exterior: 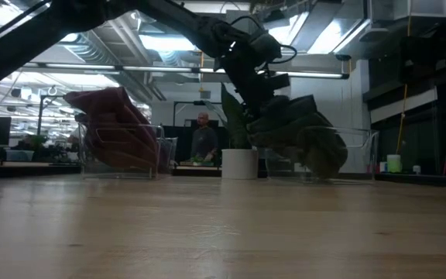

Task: Pick & Place hat
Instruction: Put the gray cap into the right bin, then return to Home Position

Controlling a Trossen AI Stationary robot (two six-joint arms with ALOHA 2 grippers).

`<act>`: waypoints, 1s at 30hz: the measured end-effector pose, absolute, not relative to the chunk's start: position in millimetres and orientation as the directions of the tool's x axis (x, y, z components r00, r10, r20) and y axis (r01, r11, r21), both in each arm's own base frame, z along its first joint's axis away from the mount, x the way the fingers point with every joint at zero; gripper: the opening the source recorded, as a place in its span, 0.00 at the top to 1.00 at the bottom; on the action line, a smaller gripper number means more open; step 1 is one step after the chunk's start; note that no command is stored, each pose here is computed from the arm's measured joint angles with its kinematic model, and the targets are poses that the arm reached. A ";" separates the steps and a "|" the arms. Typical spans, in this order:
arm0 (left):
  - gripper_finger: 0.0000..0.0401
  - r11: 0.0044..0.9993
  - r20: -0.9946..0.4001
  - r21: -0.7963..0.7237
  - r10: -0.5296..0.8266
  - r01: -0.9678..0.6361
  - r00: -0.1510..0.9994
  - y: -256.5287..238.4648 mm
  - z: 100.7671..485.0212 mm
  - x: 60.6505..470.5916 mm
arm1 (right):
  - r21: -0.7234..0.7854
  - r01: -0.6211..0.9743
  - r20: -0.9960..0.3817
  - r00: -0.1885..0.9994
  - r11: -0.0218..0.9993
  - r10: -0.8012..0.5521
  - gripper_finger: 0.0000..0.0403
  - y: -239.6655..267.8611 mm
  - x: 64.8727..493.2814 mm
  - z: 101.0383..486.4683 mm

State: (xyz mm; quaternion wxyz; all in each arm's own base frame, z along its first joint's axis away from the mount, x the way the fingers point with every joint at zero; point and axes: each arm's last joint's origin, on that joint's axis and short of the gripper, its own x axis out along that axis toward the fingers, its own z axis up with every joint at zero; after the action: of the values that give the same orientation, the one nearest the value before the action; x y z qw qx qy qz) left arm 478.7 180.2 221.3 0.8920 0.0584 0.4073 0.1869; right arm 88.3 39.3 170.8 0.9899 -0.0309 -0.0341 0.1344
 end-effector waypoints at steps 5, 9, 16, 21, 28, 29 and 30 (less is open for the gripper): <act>0.92 0.926 -0.721 0.280 0.378 -0.255 0.581 179.6 219.7 477.2 | -0.070 -0.264 0.059 0.962 0.962 0.268 0.37 39.3 88.3 170.8; 0.85 0.929 -0.744 0.291 0.371 -0.230 0.556 178.8 217.5 474.8 | -0.070 -0.264 0.059 0.962 0.962 0.268 0.37 39.3 88.3 170.8; 0.69 0.931 -0.752 0.271 0.363 -0.243 0.551 177.9 219.6 472.9 | -0.070 -0.264 0.059 0.962 0.962 0.268 0.37 39.3 88.3 170.8; 0.58 0.929 -0.678 0.265 0.369 -0.256 0.636 177.9 244.0 478.0 | -0.070 -0.264 0.059 0.962 0.962 0.268 0.37 39.3 88.3 170.8; 0.49 0.932 -0.623 0.255 0.361 -0.256 0.694 173.6 281.2 481.3 | -0.070 -0.264 0.059 0.962 0.962 0.268 0.37 39.3 88.3 170.8; 0.48 0.932 -0.616 0.256 0.361 -0.255 0.701 172.0 287.6 481.6 | -0.070 -0.264 0.059 0.961 0.962 0.269 0.37 39.3 88.3 171.0; 0.48 0.932 -0.609 0.258 0.361 -0.254 0.707 170.1 294.6 481.7 | -0.070 -0.264 0.059 0.962 0.962 0.268 0.37 39.3 88.3 170.8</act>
State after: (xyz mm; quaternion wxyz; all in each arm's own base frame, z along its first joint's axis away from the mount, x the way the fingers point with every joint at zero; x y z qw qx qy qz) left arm 481.7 170.1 294.6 0.9205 0.0774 0.3448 0.1669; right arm 88.3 39.3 170.8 0.9899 -0.0309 -0.0341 0.1344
